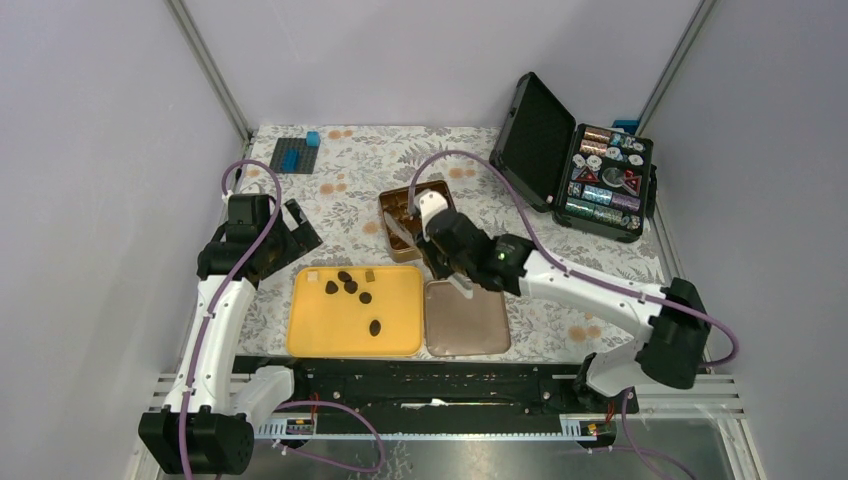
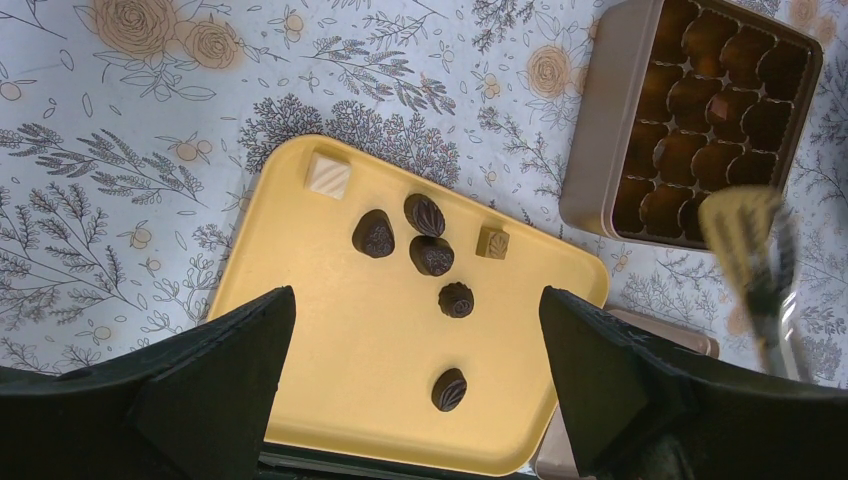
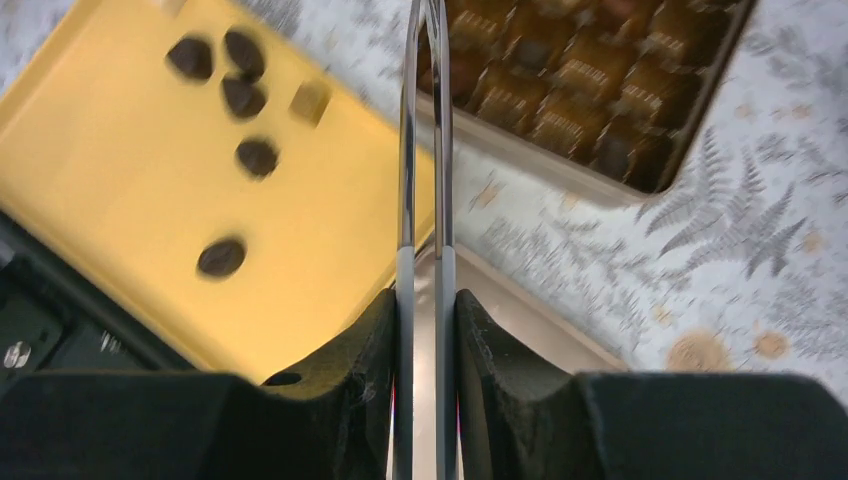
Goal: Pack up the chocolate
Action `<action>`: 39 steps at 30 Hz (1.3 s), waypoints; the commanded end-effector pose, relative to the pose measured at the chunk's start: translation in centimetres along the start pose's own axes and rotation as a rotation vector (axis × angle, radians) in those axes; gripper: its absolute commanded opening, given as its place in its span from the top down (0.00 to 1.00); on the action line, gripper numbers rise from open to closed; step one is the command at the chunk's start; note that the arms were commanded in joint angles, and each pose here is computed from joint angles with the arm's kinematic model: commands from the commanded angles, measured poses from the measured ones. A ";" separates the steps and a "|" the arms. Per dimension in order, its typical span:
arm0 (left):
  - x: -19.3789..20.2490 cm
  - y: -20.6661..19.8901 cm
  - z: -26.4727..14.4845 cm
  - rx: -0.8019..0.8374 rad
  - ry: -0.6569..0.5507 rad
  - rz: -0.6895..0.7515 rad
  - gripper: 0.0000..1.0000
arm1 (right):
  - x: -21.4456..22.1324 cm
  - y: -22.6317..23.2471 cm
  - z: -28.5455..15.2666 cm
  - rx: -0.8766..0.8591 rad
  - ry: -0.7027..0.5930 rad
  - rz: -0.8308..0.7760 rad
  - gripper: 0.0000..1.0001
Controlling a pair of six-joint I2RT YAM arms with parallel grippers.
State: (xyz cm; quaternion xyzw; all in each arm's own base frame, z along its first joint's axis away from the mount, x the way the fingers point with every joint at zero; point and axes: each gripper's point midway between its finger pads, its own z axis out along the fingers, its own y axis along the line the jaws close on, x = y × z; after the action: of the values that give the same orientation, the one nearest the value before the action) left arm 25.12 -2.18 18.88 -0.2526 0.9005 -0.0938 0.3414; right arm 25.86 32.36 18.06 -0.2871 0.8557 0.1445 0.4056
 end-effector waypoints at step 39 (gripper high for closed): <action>-1.6 -0.8 0.1 0.021 -0.053 -0.032 0.01 | 14.5 10.3 -6.1 -0.162 0.172 -0.149 0.61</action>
State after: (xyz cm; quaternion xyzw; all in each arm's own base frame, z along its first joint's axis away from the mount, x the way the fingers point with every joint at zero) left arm 25.69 -2.30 18.59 -0.2651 0.8982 -0.0980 0.3367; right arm 8.13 32.31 8.80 -0.4096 0.8538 0.1519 0.2833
